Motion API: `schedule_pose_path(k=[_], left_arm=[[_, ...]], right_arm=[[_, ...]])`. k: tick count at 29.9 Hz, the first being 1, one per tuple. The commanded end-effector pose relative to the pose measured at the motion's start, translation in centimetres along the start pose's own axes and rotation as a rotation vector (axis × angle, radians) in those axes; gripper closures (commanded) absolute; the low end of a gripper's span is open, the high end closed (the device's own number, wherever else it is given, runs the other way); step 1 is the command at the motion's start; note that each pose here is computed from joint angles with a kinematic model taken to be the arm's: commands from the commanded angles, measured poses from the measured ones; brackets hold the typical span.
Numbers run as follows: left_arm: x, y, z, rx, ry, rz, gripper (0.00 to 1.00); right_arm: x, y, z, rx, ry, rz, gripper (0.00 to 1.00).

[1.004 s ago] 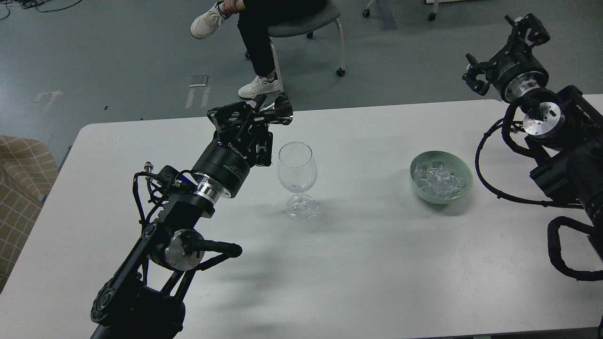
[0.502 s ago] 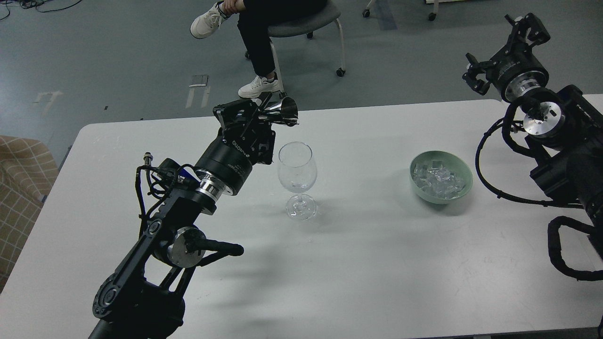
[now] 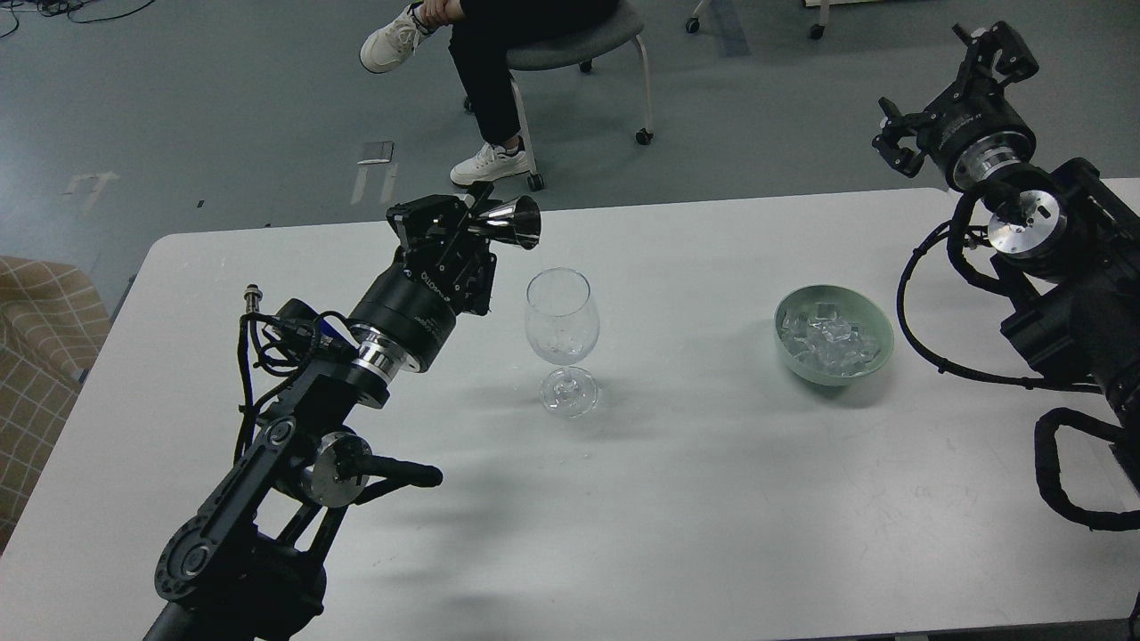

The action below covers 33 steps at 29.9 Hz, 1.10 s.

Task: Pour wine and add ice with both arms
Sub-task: 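Tilt the held jigger over the wine glass to pour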

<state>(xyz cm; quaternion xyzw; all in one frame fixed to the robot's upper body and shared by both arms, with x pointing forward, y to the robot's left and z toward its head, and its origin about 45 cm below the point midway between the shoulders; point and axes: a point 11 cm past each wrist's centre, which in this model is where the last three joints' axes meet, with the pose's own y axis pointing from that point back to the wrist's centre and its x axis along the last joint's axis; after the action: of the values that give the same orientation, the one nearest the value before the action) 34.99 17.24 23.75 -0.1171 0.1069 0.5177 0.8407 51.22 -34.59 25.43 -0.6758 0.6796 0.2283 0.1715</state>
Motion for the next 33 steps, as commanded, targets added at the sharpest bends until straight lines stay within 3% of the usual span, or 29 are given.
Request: schedule_pose_path(k=[1, 33], left_arm=[[-0.1, -0.1, 0.0, 0.000, -0.033, -0.005, 0.99], [-1.0, -0.2, -0.3, 0.018, -0.236, -0.076, 0.98]], right_arm=[[-0.1, 0.0, 0.0, 0.000, -0.003, 0.000, 0.00], [0.3, 0.1, 0.0, 0.003, -0.008, 0.005, 0.00]])
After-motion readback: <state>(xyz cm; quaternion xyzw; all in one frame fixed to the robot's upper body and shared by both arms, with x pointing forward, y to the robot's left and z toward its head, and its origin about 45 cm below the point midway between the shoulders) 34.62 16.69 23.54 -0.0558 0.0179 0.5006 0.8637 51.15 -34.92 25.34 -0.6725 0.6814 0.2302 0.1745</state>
